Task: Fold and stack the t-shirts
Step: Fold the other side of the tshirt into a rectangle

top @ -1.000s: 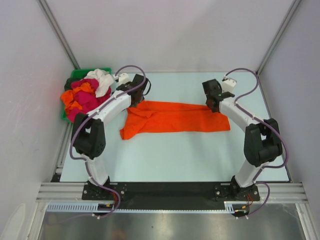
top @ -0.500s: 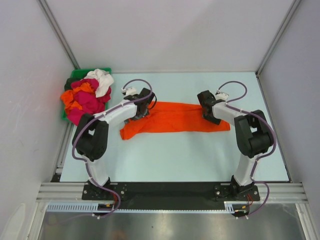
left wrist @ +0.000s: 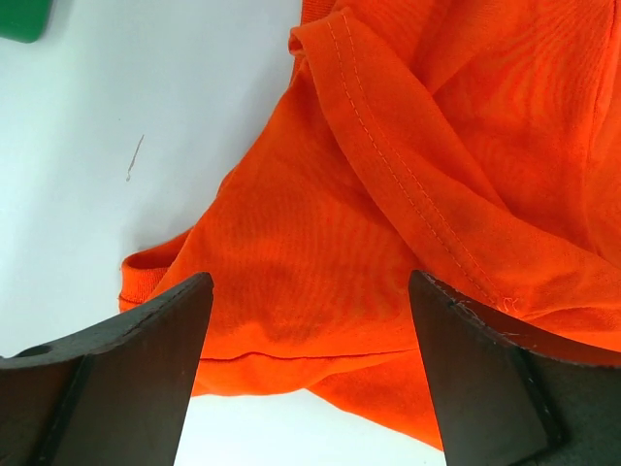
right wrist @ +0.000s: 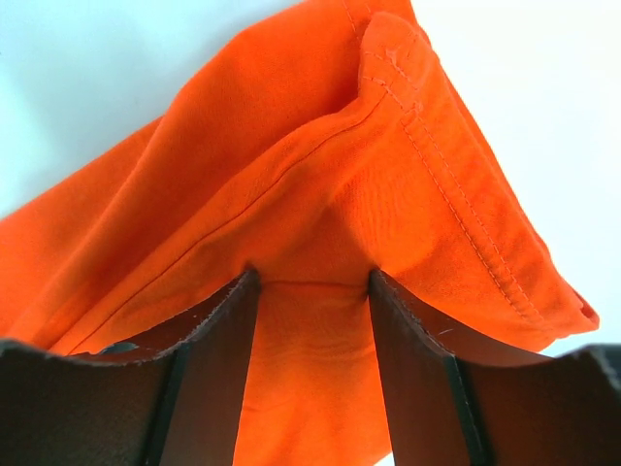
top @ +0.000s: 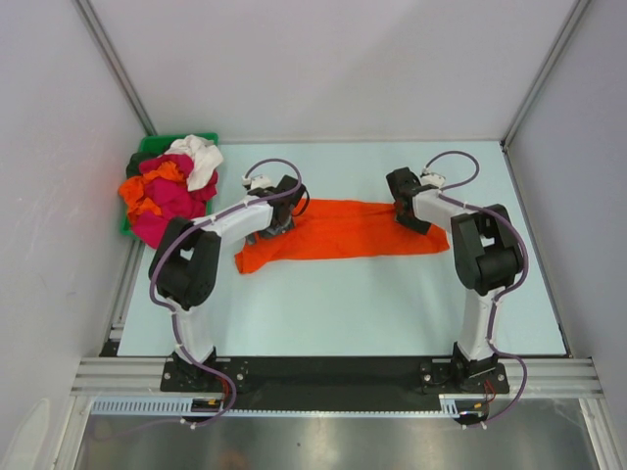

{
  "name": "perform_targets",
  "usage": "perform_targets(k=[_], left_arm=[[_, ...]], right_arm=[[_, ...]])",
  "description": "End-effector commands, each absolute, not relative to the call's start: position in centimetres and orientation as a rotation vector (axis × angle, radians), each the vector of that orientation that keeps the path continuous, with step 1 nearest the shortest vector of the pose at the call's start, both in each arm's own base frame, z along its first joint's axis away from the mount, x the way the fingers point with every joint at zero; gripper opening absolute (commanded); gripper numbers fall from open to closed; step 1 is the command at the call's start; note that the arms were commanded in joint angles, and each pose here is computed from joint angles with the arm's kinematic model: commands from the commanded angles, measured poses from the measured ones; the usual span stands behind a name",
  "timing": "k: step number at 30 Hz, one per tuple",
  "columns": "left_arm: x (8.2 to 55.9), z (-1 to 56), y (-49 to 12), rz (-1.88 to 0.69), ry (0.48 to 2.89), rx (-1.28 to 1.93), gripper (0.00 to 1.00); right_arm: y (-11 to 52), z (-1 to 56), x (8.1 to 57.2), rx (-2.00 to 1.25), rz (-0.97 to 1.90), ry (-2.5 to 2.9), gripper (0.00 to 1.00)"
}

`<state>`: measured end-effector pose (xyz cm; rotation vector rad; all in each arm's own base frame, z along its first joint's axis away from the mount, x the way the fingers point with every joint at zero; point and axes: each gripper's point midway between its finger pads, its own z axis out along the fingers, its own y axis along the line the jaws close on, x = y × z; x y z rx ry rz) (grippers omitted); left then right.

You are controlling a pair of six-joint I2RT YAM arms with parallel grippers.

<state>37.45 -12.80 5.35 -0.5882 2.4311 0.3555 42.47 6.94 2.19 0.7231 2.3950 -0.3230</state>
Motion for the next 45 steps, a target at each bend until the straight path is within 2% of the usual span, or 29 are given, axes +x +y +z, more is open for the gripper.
perform_targets(k=[1, 6, 12, 15, 24, 39, 45], left_arm=[[38.8, 7.7, -13.4, 0.286, 2.371, -0.604, 0.88], [39.0, 8.8, -13.3, 0.277, 2.340, -0.607, 0.88], [37.9, 8.4, -13.0, 0.262, 2.348, -0.659, 0.87], [36.9, 7.7, -12.3, 0.266, 2.347, -0.709, 0.86], [35.5, 7.5, -10.6, 0.157, 2.330, -0.789, 0.71], [34.7, 10.0, -10.8, -0.100, 2.288, -0.562, 0.82], [34.5, 8.6, -10.3, -0.126, 2.328, -0.552, 0.83]], right_arm=[[8.9, 3.0, 43.4, 0.628, -0.273, 2.366, 0.56], [13.9, 10.6, 43.9, 0.491, -0.105, 2.216, 0.59], [20.5, 14.8, 43.3, 0.333, 0.058, 2.191, 0.60], [23.3, 14.7, 43.1, 0.265, 0.150, 2.219, 0.59], [27.1, 11.1, 42.5, 0.040, 0.201, 2.334, 0.56], [34.6, 11.1, 41.5, -0.291, 0.367, 2.312, 0.59], [36.2, 10.2, 41.8, -0.346, 0.345, 2.322, 0.60]])
